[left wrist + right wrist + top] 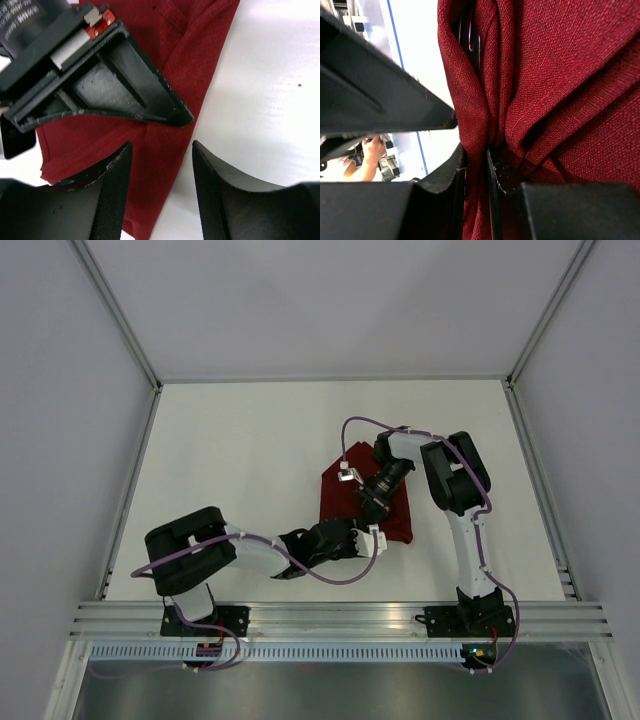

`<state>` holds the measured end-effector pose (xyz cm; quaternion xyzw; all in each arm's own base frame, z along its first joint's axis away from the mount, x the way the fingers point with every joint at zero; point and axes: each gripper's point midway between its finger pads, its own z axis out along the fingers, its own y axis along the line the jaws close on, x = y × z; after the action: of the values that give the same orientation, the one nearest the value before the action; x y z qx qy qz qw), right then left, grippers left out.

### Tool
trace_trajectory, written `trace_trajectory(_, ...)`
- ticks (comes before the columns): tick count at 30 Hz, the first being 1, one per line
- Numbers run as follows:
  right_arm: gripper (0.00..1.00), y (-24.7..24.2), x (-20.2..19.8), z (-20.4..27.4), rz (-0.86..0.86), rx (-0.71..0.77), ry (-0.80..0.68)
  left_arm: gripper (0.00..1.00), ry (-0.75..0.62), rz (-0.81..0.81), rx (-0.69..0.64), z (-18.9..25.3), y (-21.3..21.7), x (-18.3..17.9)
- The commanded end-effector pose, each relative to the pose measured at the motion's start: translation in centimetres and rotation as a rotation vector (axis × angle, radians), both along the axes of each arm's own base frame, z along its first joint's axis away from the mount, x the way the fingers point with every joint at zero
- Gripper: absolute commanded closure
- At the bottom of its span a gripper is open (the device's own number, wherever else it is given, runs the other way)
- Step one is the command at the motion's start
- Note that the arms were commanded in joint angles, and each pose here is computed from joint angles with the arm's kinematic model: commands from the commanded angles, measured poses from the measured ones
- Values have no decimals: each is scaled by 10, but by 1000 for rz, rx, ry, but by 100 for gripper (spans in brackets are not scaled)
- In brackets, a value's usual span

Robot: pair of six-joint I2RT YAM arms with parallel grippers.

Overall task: Fold the napkin, place the utensils inside, and roll it up
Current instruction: Roll the napkin at the center of the board.

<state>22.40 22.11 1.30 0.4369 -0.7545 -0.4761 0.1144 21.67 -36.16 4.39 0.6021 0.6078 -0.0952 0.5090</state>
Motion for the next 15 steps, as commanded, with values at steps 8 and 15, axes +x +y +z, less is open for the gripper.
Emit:
trace_trajectory(8,93,-27,15,-60,136,-108,-147,43,-123,-71,34,1,-24,8)
trace_trajectory(15,93,-27,15,-60,138,-108,-132,51,-62,-102,92,-21,-22,-1)
